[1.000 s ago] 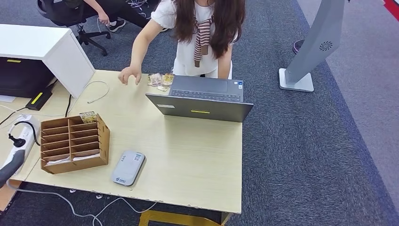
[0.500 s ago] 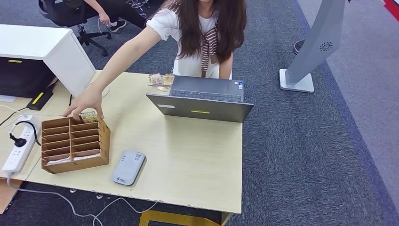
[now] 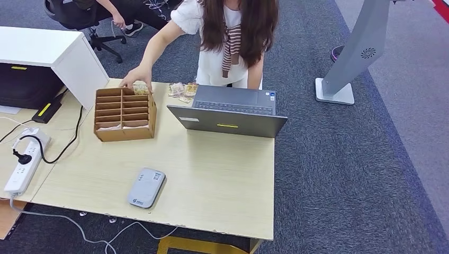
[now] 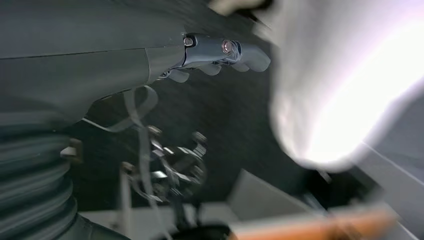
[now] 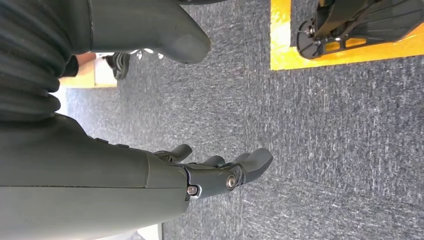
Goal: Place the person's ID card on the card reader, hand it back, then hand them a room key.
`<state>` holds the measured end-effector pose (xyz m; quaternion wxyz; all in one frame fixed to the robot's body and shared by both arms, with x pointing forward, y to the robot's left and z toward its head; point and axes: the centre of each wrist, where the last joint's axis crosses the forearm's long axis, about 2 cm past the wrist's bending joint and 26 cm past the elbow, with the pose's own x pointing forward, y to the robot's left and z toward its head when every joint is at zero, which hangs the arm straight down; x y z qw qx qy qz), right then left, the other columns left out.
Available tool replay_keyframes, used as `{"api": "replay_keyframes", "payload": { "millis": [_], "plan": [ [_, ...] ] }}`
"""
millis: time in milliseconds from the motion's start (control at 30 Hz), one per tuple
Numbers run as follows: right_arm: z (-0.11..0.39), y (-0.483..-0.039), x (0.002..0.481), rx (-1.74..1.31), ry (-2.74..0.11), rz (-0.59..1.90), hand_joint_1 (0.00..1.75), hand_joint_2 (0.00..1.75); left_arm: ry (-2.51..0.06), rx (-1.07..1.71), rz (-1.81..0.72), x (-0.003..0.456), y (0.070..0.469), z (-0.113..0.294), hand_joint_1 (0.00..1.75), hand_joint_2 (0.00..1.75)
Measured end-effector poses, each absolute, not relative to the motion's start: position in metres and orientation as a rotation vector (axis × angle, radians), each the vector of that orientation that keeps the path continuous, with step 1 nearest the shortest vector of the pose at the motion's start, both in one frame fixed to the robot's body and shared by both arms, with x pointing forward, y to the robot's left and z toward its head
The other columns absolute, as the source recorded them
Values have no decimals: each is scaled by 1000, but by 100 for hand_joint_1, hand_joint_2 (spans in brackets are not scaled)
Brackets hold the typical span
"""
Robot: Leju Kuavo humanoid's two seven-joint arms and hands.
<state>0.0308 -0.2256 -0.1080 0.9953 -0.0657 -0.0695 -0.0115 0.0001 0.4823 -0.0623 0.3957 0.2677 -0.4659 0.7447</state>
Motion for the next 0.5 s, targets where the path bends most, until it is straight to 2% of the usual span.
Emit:
{"api": "replay_keyframes", "payload": {
  "millis": [200, 333, 367, 467, 500],
  "plan": [
    [-108, -226, 29, -151, -134, -13, 0, 175, -866, 618, 1950, 0, 412, -94, 0, 175],
    [-108, -226, 29, -155, -135, -9, 0, 175, -789, 587, 1964, 1, 395, -100, 0, 0],
    [-108, -226, 29, -156, -136, -8, 0, 131, -767, 578, 1965, 1, 391, -101, 0, 0],
    [-108, -226, 29, -150, -145, -1, 0, 131, -672, 543, 1962, 2, 377, -105, 0, 0],
    [-108, -226, 29, -143, -148, 5, 0, 175, -633, 527, 1957, 3, 370, -106, 0, 0]
  ]
}}
